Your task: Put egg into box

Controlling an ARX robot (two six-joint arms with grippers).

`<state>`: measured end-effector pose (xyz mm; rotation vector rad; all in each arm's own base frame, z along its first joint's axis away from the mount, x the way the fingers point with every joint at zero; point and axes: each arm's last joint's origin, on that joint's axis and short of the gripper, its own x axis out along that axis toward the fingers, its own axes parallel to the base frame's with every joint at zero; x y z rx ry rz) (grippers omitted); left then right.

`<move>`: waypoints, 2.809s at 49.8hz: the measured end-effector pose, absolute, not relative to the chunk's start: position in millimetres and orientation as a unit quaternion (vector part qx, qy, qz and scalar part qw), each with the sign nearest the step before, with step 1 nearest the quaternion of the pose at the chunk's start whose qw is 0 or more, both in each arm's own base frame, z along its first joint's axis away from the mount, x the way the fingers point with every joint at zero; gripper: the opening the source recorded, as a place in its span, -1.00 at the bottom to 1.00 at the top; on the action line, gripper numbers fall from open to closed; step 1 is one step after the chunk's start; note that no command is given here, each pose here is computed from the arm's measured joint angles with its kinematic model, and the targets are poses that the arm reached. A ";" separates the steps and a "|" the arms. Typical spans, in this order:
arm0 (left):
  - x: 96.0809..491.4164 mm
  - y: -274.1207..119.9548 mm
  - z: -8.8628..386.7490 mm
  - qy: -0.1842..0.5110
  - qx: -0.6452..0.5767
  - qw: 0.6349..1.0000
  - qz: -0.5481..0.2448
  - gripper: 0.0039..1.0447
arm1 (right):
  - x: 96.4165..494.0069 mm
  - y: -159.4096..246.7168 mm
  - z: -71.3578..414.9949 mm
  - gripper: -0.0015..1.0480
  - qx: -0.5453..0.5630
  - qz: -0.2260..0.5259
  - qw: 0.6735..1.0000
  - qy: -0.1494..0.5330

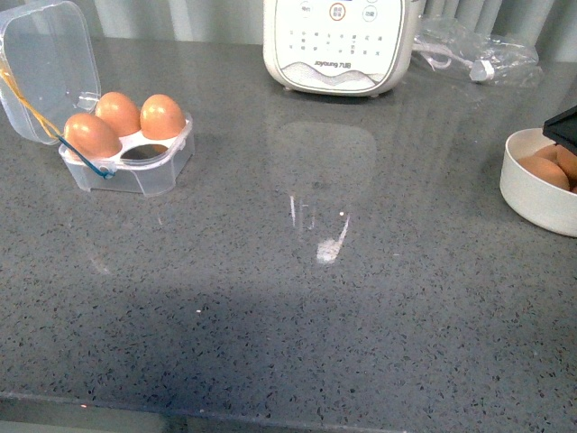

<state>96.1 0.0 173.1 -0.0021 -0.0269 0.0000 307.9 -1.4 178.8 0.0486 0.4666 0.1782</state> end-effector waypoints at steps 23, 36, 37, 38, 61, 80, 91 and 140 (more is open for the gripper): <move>96.1 0.0 173.1 -0.013 -0.001 1.000 0.000 0.87 | 307.6 -1.9 175.6 -0.21 0.025 0.087 0.968 0.235; 96.1 0.0 173.1 -0.013 -0.001 1.000 0.000 0.87 | 305.0 1.2 185.2 -0.22 0.014 0.062 0.973 0.221; 96.1 0.0 173.1 -0.013 -0.001 1.000 0.000 0.87 | 304.7 1.5 186.3 -0.22 0.013 0.060 0.974 0.219; 96.1 0.0 173.1 -0.013 -0.001 1.000 0.000 0.87 | 304.2 2.4 188.3 -0.22 0.011 0.056 0.975 0.216; 96.1 0.0 173.1 -0.013 -0.001 1.000 0.000 0.87 | 339.3 106.1 246.5 -0.22 0.031 0.139 0.980 0.142; 96.1 0.0 173.1 -0.013 -0.001 1.000 0.000 0.87 | 338.5 180.8 246.7 -0.22 0.004 0.317 0.934 0.165; 96.1 0.0 173.1 -0.013 -0.001 1.000 0.000 0.87 | 333.2 198.1 232.8 -0.22 -0.040 0.400 0.898 0.179; 96.1 0.0 173.1 -0.013 -0.001 1.000 0.000 0.87 | 366.7 281.8 201.2 -0.22 -0.064 0.468 0.858 0.204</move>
